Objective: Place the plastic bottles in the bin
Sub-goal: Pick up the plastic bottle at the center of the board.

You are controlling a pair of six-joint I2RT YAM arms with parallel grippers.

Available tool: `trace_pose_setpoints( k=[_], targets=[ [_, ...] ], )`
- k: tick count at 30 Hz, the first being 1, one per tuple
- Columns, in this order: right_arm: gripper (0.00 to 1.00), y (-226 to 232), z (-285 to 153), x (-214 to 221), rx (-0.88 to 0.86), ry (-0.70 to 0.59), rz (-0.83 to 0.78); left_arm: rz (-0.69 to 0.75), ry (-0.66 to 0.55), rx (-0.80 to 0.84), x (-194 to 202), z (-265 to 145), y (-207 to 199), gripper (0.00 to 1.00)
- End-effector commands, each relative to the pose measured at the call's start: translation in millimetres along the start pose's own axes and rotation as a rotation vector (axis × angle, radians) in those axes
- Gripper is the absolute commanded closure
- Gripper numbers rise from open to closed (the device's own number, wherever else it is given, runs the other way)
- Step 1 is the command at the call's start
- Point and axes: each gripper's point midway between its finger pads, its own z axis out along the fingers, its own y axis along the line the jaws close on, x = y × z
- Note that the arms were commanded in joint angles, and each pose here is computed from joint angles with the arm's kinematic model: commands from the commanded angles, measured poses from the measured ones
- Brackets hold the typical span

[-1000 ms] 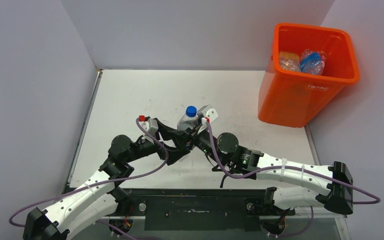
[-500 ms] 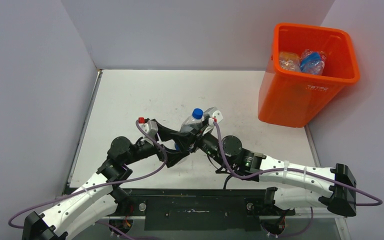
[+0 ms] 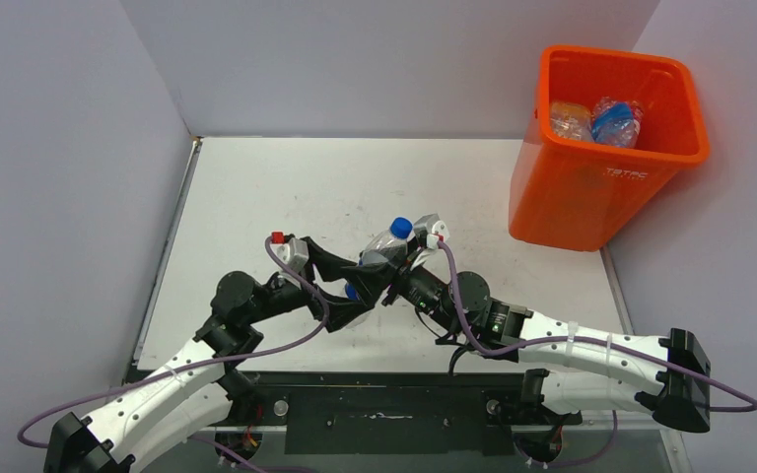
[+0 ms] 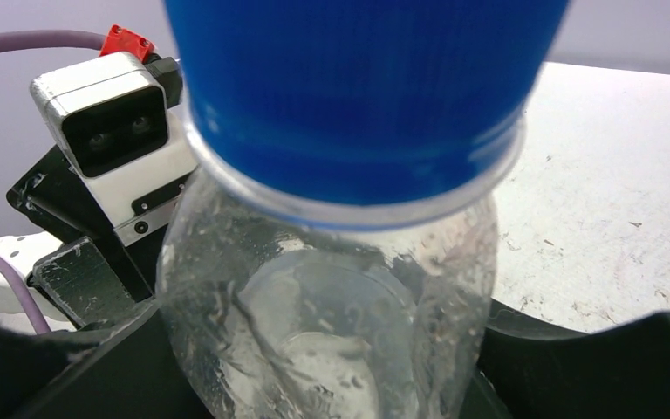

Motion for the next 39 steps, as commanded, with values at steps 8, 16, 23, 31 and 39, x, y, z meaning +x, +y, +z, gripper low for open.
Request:
trace_pose_setpoints(
  k=[8,16,23,31,39],
  targets=[
    [0.29,20,-11,-38,-0.065,-0.090,0.065,0.044,-0.102,0.033,-28,5,-5,0.65],
    [0.15,7,-33,-58,-0.018,-0.184,0.082,0.043,-0.158,0.005,-35,1,-3,0.68],
    [0.26,-1,-23,-56,0.008,-0.218,0.085,0.014,-0.157,0.056,-33,4,-10,0.69],
    [0.65,-6,-7,-51,0.005,-0.207,0.089,-0.002,-0.146,0.070,-30,5,-12,0.62],
    [0.80,1,-16,-55,-0.056,-0.115,0.013,0.001,-0.109,0.089,-27,5,-16,0.03]
  ],
)
